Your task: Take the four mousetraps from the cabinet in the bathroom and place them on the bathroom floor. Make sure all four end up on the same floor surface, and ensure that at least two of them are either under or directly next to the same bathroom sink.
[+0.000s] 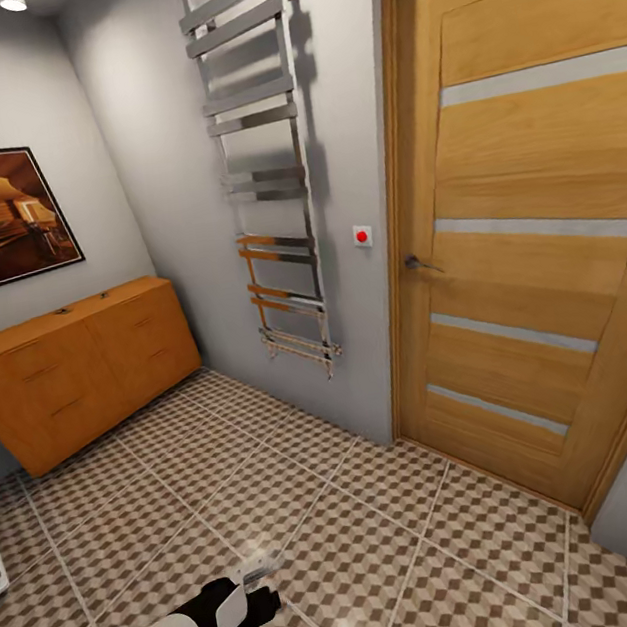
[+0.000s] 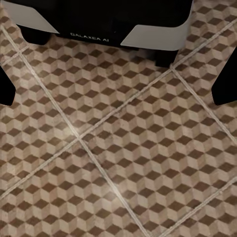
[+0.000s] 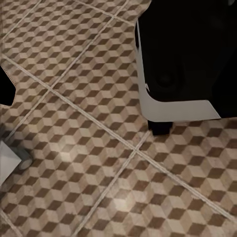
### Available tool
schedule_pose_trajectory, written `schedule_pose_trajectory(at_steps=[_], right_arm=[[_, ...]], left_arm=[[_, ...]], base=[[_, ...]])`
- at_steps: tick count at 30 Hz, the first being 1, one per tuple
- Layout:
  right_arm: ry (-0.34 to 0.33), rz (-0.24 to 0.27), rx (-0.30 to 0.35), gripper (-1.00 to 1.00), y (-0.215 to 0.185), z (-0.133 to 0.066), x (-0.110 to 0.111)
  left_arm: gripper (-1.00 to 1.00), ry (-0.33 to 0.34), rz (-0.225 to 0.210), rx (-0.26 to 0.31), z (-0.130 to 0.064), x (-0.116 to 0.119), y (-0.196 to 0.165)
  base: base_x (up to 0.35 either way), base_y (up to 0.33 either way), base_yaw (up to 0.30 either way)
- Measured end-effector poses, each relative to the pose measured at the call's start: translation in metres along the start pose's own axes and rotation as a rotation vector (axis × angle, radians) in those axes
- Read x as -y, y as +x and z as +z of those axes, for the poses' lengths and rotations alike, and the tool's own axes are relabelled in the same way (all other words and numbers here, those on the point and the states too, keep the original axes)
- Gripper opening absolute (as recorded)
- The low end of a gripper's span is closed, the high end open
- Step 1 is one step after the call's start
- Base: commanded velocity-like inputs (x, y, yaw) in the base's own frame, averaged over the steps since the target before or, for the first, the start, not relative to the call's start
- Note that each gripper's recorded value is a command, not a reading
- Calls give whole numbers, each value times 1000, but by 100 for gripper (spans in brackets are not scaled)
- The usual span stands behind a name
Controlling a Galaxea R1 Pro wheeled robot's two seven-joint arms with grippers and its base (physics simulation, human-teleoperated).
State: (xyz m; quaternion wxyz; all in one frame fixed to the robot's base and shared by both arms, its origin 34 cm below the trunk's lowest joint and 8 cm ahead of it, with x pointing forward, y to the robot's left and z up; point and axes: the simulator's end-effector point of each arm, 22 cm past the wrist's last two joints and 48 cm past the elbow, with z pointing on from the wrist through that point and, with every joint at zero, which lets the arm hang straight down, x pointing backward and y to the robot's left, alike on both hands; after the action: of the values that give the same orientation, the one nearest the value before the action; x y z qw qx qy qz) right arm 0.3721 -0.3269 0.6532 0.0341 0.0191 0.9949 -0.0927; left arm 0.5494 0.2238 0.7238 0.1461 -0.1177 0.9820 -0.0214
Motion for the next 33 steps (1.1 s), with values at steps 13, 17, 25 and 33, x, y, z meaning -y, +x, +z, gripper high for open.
schedule_pose_trajectory(at_steps=[13,17,25,33], right_arm=[[0,-2,-12,100,5,3,0],[0,-3,-16,100,6,4,-1],[1,-4,-23,100,9,5,-1],[1,-6,-30,100,12,7,-1]], left_arm=[[100,-3,-4,-12,4,-2,5],[100,-4,-4,-15,5,-3,6],[100,-6,-4,-23,8,-4,9],[100,-8,-5,-29,10,-4,12]], base=[[269,0,239],[322,5,239],[330,54,239],[326,119,243]])
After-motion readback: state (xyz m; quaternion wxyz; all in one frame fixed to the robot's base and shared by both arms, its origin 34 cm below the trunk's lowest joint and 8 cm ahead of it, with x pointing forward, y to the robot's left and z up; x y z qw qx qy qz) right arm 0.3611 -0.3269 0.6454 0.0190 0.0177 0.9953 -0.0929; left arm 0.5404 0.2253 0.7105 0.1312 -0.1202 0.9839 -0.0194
